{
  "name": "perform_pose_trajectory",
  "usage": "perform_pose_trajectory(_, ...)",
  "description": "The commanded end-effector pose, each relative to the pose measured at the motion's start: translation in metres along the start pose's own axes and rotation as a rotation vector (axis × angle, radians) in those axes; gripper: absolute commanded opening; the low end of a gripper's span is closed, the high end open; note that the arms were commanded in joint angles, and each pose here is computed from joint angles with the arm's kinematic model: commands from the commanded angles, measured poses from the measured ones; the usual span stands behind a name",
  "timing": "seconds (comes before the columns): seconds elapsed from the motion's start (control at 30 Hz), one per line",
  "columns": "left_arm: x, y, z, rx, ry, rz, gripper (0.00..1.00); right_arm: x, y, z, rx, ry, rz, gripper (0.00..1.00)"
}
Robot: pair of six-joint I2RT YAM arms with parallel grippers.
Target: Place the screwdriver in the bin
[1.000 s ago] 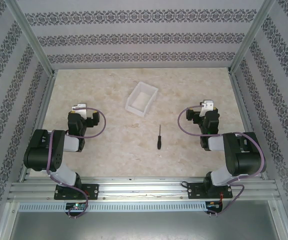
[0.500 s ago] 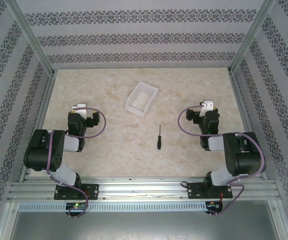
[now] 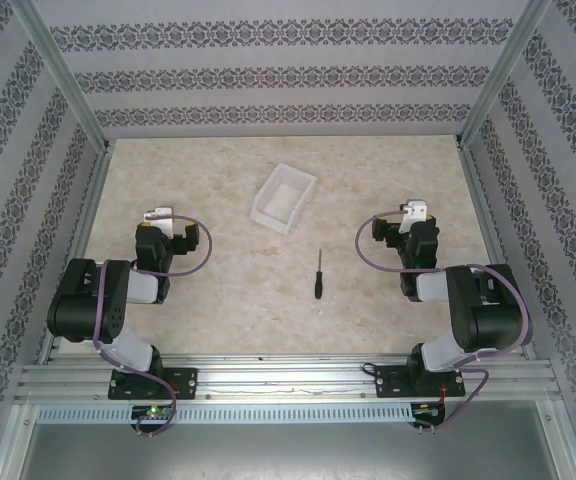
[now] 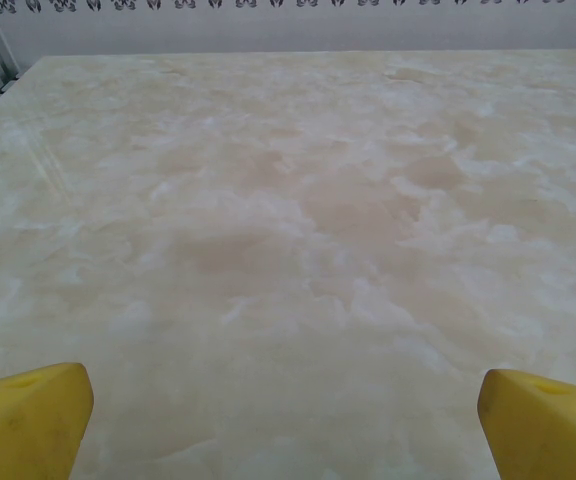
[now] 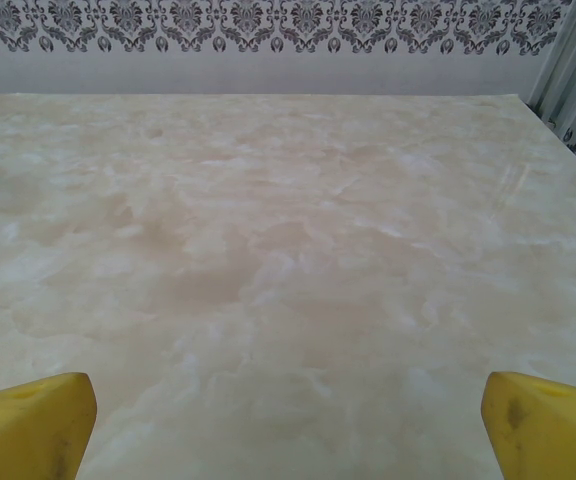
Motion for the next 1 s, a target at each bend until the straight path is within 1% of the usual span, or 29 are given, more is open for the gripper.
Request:
perform_pose_trajectory(0.0,0.000,-0.001,0.006,-0.010,0.012,-0.003,0.99,0.000,-0.002,0.007,-0.025,-0.022,0.012,0.98)
perform_pose_trajectory(0.17,-0.008,0.001,0.015,0.000,-0.011,-0.057,0.99,-0.012,0.002,0.012,-0.067,-0.066,-0.042,0.98)
perform_pose_trajectory(0.23,-0.008,0.002,0.024,0.035,-0.011,-0.064,0.99,-0.016,0.007,0.017,-0.072,-0.075,-0.068,0.98)
perform_pose_trajectory(0.3,-0.009,0.003,0.033,0.099,-0.036,-0.077,0.99,-0.019,0.013,0.027,-0.091,-0.080,-0.088,0.98)
perform_pose_trajectory(0.33,-0.009,0.005,0.038,0.116,-0.053,-0.081,0.99,-0.021,0.021,0.024,-0.082,-0.083,-0.102,0.98)
perform_pose_trajectory(0.4,-0.008,0.012,0.047,0.124,-0.088,-0.078,0.99,-0.023,0.028,0.027,-0.070,-0.083,-0.115,0.98)
perform_pose_trajectory(0.47,-0.006,0.020,0.053,0.155,-0.112,-0.079,0.99,-0.020,0.034,0.022,-0.009,-0.071,-0.103,0.97)
perform_pose_trajectory(0.5,-0.005,0.025,0.054,0.176,-0.119,-0.075,0.99,-0.020,0.036,0.034,-0.016,-0.076,-0.115,0.97)
perform_pose_trajectory(0.53,-0.004,0.030,0.056,0.196,-0.130,-0.076,0.99,-0.022,0.041,0.036,-0.003,-0.087,-0.135,0.97)
perform_pose_trajectory(0.6,-0.004,0.041,0.059,0.230,-0.150,-0.081,0.99,-0.023,0.051,0.038,0.037,-0.115,-0.150,0.97)
perform_pose_trajectory(0.67,-0.006,0.055,0.064,0.270,-0.170,-0.109,0.99,-0.022,0.064,0.039,0.100,-0.191,-0.165,0.98)
perform_pose_trajectory(0.77,-0.007,0.081,0.076,0.328,-0.194,-0.143,0.99,-0.012,0.081,0.036,0.257,-0.282,-0.152,0.98)
perform_pose_trajectory(0.83,-0.008,0.099,0.083,0.363,-0.203,-0.164,0.99,-0.002,0.096,0.031,0.359,-0.296,-0.162,0.98)
perform_pose_trajectory(0.97,-0.013,0.130,0.090,0.437,-0.210,-0.221,0.99,0.033,0.123,0.021,0.476,-0.273,-0.074,0.98)
Point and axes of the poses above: each hand's point on the last joint's axis, 136 mm out from that joint toward the fingers, its own y axis back along the fingers, its own x axis along the line the jaws close on, z = x × y, the point moved 2 cm from there along y, back along the fingers, and after that the axes turned 3 degrees about -y, right-handed, at the moved point
